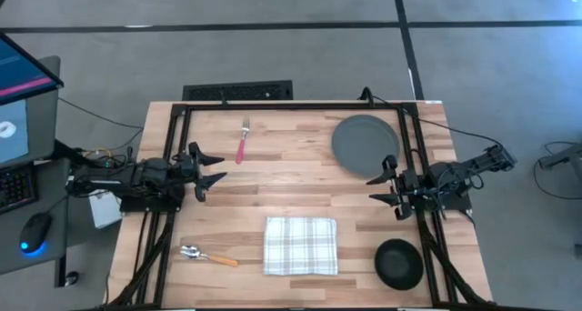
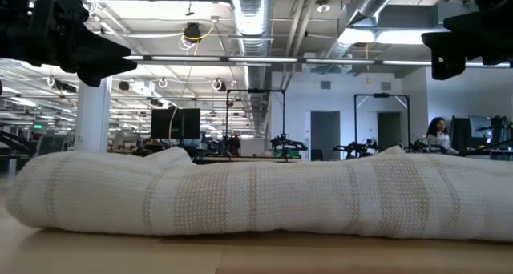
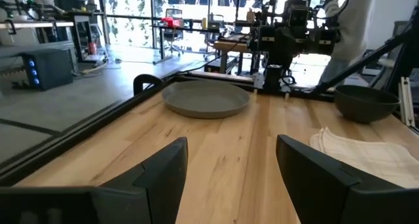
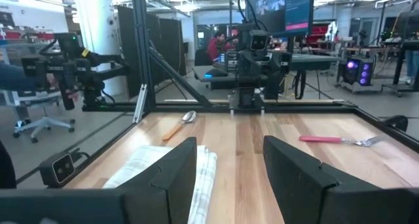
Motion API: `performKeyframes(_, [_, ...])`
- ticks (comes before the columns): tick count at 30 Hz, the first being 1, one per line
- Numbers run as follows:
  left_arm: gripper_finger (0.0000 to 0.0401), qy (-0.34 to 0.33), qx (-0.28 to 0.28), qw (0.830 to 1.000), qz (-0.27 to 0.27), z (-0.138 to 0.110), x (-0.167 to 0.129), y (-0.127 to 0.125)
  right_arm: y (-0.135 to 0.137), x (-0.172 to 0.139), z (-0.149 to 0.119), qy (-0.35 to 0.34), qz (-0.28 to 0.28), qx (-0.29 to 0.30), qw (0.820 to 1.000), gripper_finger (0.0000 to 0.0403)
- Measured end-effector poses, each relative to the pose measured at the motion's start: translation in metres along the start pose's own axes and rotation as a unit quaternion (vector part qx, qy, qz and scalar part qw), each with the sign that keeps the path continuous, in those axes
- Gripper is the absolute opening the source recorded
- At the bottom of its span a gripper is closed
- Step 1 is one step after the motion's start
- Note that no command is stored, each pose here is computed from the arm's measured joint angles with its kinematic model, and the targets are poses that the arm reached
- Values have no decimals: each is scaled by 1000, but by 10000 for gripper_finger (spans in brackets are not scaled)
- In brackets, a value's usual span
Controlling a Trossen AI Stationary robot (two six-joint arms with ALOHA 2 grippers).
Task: Set table place
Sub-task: Move the gray plate to the center of the table
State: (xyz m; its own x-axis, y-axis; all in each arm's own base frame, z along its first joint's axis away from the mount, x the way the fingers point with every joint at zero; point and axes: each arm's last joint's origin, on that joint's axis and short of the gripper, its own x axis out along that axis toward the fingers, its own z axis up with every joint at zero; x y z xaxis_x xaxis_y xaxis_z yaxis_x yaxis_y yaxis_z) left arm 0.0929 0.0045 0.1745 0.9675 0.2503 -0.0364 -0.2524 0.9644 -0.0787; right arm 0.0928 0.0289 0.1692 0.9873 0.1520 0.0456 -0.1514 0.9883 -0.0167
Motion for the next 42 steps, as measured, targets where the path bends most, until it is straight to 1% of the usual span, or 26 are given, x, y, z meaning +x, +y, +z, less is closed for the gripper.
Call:
performKeyframes(8, [224,-1,0,1000,3,0,0,0,0,0,1,-3,0,2,1000,201])
performKeyframes(10, [224,-1,0,1000,3,0,0,0,0,0,2,-12,-3,20,1000,201])
performKeyframes(15, [224,-1,0,1000,3,0,0,0,-3,0,8,-47,-40,111,992,201])
performKeyframes(16, [224,-1,0,1000,3,0,0,0,-4,-1,11,-58,-47,121,990,201])
performKeyframes(18, [224,-1,0,1000,4,0,0,0,-4,-1,16,-83,-51,120,988,201])
performKeyframes(19, [224,-1,0,1000,4,0,0,0,-4,-2,19,-90,-52,105,989,201])
performKeyframes(22, [224,-2,0,1000,10,0,0,1,-7,-7,40,-117,-64,56,990,201])
performKeyframes(24, [224,-3,0,1000,18,0,0,1,-11,-12,59,-129,-99,42,986,201])
performKeyframes(27, [224,-4,-1,1000,30,0,0,2,-18,-19,86,-97,-166,39,981,201])
performKeyframes(30, [224,-5,-1,999,35,1,0,2,-24,-28,116,-51,-213,67,973,201])
performKeyframes(32, [224,-5,-1,999,35,1,0,2,-27,-32,137,-21,-245,101,964,201])
performKeyframes(36, [224,-6,-1,999,44,1,0,2,-33,-37,177,24,-312,159,936,201])
performKeyframes(39, [224,-7,-1,998,57,1,0,3,-37,-36,205,51,-359,194,911,201])
performKeyframes(42, [224,-9,-1,997,77,1,0,4,-40,-34,227,83,-400,232,883,201])
